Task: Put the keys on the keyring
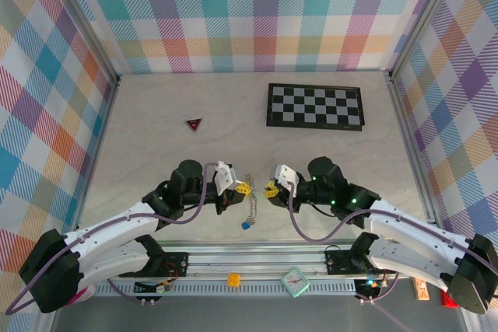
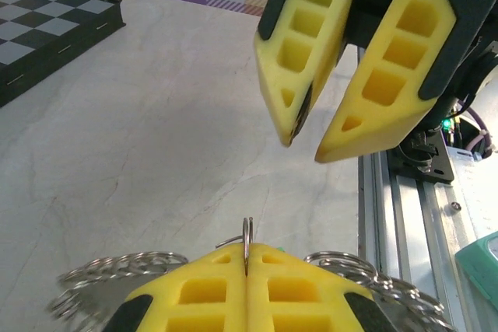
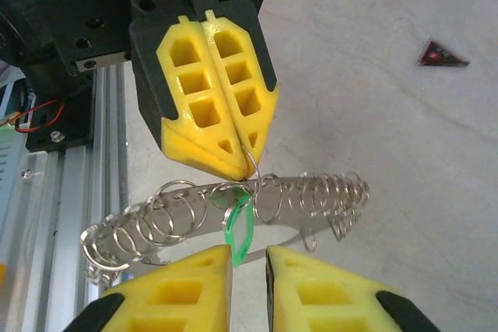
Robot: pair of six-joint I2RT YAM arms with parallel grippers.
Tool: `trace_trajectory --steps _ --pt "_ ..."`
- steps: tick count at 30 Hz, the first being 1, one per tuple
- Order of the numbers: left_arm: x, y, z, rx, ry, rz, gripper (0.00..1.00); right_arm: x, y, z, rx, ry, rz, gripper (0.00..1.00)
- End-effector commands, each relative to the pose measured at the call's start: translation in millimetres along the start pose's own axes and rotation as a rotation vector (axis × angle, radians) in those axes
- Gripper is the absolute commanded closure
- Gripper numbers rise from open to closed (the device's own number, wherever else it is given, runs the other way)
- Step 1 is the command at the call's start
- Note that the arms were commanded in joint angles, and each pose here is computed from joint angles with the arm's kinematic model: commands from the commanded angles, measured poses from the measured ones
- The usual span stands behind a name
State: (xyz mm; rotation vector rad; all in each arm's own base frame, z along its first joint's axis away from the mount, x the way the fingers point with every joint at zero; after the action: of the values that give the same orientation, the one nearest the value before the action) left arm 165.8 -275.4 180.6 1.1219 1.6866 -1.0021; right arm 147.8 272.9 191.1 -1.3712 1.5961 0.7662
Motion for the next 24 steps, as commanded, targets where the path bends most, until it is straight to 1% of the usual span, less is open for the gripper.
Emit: trace_trajectory --steps 1,5,9,15,24 --pt "-11.1 -11.3 -1.5 0.055 -0.066 0.078 1.0 -18.9 3.0 4.6 -0.06 -0.051 0.011 0.8" --pt "-9.9 -13.4 -1.8 0.068 -0.073 0.089 1.0 -25.3 5.8 11.0 -0.099 -0.087 0.009 0.79" --pt "-10.0 -16.0 -1.7 0.083 -0.079 0.093 1.0 -24.1 8.4 17.8 -0.136 -0.082 0.021 0.79" --pt "-9.9 -19.0 -1.2 0.104 -0.08 0.095 1.0 -22.1 6.6 21.8 -0.132 -0.084 0.026 0.8" --pt "-10.6 -21.9 -1.3 0.124 -0.086 0.098 1.0 -18.8 2.7 23.0 -0.106 -0.079 0.025 0.84"
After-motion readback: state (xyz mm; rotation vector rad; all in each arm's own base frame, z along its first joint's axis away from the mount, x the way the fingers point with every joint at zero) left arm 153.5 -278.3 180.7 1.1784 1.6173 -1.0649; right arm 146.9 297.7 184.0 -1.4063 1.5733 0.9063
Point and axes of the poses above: each hand's point on the last joint's axis, 136 mm out from that joint toward the fingers, its own z axis out along the fingers, its own y axis along the line the jaws close on, x = y × z, the point moved 1 cm from there along -z, back along the fingers, and after that the axes turned 5 degrees about -z, right-handed, at the moved point
